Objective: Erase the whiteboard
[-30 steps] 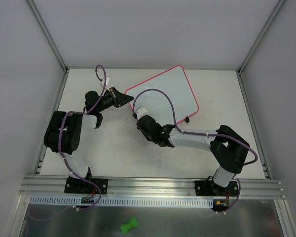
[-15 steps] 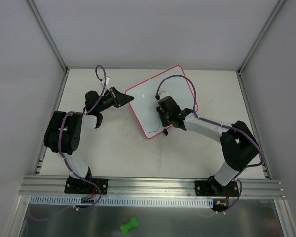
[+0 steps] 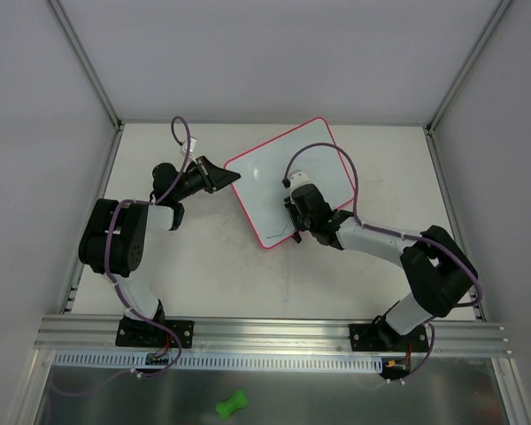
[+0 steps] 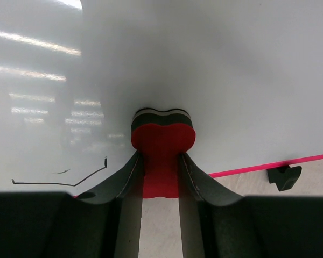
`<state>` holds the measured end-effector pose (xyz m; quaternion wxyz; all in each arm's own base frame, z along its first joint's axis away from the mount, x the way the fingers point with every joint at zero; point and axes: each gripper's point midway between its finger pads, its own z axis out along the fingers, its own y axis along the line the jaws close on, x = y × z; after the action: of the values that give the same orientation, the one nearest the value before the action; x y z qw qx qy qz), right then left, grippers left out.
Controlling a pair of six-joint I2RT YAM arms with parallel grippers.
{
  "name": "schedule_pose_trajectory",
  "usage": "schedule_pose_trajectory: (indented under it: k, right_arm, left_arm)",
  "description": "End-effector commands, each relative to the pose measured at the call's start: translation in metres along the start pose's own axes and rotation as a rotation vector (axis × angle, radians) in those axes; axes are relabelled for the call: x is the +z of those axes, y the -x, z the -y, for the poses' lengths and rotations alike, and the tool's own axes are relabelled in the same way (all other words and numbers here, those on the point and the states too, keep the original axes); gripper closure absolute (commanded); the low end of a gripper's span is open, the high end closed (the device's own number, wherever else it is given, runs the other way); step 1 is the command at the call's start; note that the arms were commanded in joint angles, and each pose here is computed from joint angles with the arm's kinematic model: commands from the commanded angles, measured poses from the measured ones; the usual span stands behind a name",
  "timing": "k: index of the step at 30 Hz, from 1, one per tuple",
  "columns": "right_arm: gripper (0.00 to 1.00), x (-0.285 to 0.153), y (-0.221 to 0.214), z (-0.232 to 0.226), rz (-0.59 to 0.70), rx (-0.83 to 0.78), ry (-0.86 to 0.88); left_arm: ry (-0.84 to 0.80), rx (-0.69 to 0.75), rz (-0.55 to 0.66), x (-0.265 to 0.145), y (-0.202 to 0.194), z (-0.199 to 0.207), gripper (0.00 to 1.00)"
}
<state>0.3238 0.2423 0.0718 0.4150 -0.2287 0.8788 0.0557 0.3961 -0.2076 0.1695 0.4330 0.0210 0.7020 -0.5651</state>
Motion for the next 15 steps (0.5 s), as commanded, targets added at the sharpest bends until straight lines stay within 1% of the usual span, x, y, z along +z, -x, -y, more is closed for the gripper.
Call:
schedule_pose_trajectory:
  k: [1, 5, 12, 15]
  right_arm:
    - [1.0, -0.001, 0.017, -0.025, 0.101, -0.045, 0.075]
    - [1.0, -0.002, 0.013, -0.044, 0.118, -0.083, 0.123]
    - [1.0, -0.01, -0.002, -0.078, 0.081, -0.163, 0.186]
    - [1.0, -0.015, -0.011, -0.088, 0.065, -0.196, 0.184]
  left_arm:
    - [-0.032, 0.067, -0.065, 0.001, -0.015, 0.004, 1.0]
    - [-0.034, 0.068, -0.065, 0.001, -0.015, 0.004, 1.0]
    - [-0.031, 0.065, -0.068, 0.0, -0.016, 0.003, 1.0]
    - [-0.032, 0.065, -0.068, 0.001, -0.015, 0.003, 1.0]
